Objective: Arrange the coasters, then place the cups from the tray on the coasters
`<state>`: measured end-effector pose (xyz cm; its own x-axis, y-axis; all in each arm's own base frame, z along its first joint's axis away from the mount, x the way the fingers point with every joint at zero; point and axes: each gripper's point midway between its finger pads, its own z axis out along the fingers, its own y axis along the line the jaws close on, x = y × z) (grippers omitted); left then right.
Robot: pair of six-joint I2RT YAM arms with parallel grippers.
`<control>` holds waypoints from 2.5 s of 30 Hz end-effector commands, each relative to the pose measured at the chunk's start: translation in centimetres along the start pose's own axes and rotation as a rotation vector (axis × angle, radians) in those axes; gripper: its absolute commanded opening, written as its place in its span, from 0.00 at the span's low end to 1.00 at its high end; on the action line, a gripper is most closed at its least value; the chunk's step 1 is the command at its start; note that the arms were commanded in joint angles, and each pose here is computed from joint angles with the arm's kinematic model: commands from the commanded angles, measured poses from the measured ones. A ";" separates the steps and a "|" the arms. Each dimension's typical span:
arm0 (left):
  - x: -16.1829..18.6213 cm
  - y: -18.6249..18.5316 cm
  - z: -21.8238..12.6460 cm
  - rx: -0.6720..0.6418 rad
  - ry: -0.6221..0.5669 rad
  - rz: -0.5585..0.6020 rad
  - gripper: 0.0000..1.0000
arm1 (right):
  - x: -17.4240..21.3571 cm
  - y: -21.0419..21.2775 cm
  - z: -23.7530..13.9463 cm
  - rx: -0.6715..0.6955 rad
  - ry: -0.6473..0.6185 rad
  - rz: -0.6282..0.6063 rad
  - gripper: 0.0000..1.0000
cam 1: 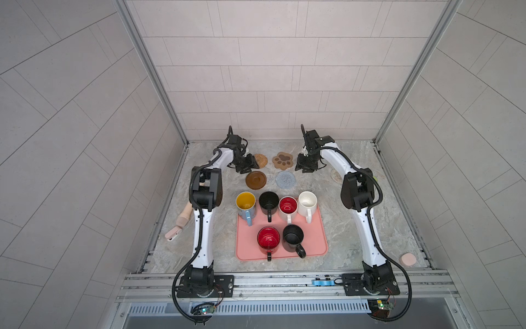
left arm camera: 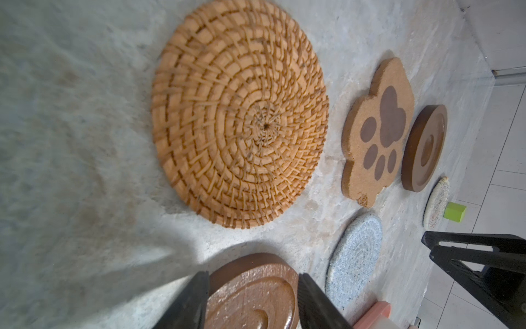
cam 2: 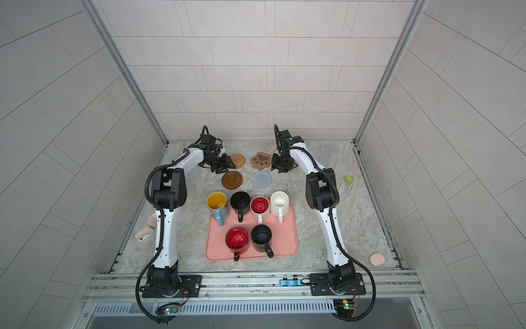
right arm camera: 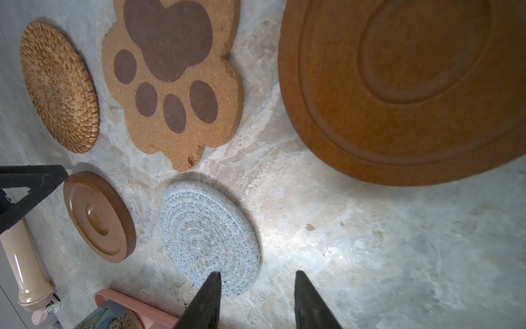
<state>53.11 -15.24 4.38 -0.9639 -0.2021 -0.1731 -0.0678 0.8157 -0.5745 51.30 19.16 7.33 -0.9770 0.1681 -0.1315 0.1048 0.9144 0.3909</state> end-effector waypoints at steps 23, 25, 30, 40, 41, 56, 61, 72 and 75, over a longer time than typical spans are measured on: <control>-3.1 -1.8 -3.8 -0.008 -0.117 0.036 0.59 | -2.3 -8.3 -8.9 0.173 -0.172 0.150 0.45; -3.3 -1.4 -4.7 -0.029 -0.137 0.031 0.60 | -2.2 -10.6 -9.3 0.212 -0.173 0.186 0.45; -3.4 -0.6 -6.4 -0.037 -0.176 0.014 0.60 | -2.2 -15.5 -10.0 0.291 -0.208 0.269 0.45; -3.5 -0.4 -7.6 -0.031 -0.206 0.002 0.60 | -3.3 -18.6 -7.7 0.272 -0.211 0.324 0.43; -3.4 -0.4 -7.6 -0.030 -0.206 -0.004 0.60 | -3.5 -18.7 -7.6 0.272 -0.213 0.327 0.43; -2.8 -0.4 -7.3 -0.009 -0.200 -0.017 0.60 | -4.5 -21.2 -5.7 0.277 -0.228 0.404 0.41; -2.9 -0.4 -7.3 -0.006 -0.200 -0.020 0.60 | -4.1 -22.4 -5.1 0.306 -0.212 0.422 0.40; -3.0 -0.3 -6.9 0.000 -0.195 -0.036 0.60 | 0.5 -22.9 -3.2 0.360 -0.071 0.390 0.40; -3.2 -0.4 -6.9 0.004 -0.198 -0.039 0.60 | 1.8 -22.6 -3.0 0.366 -0.045 0.385 0.40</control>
<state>54.16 -10.91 8.68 -0.9029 -0.3307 -0.2745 -0.1232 0.8111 -0.5718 50.41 -2.98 3.43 -0.8159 0.5408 -0.2047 0.5178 0.8409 0.1575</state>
